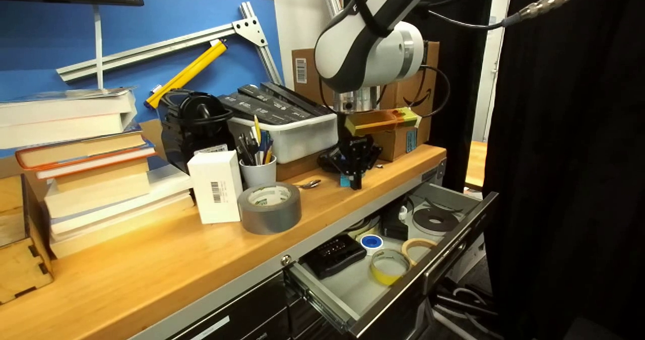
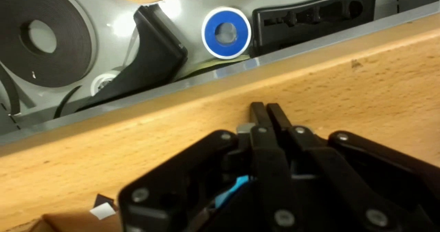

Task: Put the blue lego brick in the open drawer then close the drawer

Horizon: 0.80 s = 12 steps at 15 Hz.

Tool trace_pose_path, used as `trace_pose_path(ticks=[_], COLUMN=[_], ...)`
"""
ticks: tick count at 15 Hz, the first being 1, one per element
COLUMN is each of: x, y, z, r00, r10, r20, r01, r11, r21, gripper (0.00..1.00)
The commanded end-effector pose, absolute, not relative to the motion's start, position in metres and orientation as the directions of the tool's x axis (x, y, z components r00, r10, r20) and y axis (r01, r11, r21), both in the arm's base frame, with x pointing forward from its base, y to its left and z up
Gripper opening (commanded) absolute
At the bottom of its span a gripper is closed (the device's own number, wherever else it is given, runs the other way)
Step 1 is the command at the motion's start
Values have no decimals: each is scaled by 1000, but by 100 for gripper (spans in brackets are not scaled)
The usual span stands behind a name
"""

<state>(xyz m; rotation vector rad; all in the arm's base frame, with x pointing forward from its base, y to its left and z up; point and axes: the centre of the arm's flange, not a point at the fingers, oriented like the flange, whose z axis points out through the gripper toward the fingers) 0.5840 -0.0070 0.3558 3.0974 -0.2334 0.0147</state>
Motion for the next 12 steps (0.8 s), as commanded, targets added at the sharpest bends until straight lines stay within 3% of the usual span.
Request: trace_pose_path(ticks=[1, 4, 5, 6, 12], x=[542, 558, 555, 555, 582], y=[-36, -19, -18, -17, 23], z=[361, 364, 365, 363, 367], r00=[978, 955, 940, 919, 790], r10=[-203, -288, -331, -379, -580], r20=[44, 72, 83, 105, 200], r01=[-204, -290, -333, -381, -577], r11=[-979, -957, -943, -925, -813], r21=[19, 16, 15, -2, -78], gripper=[12, 12, 38, 39, 84])
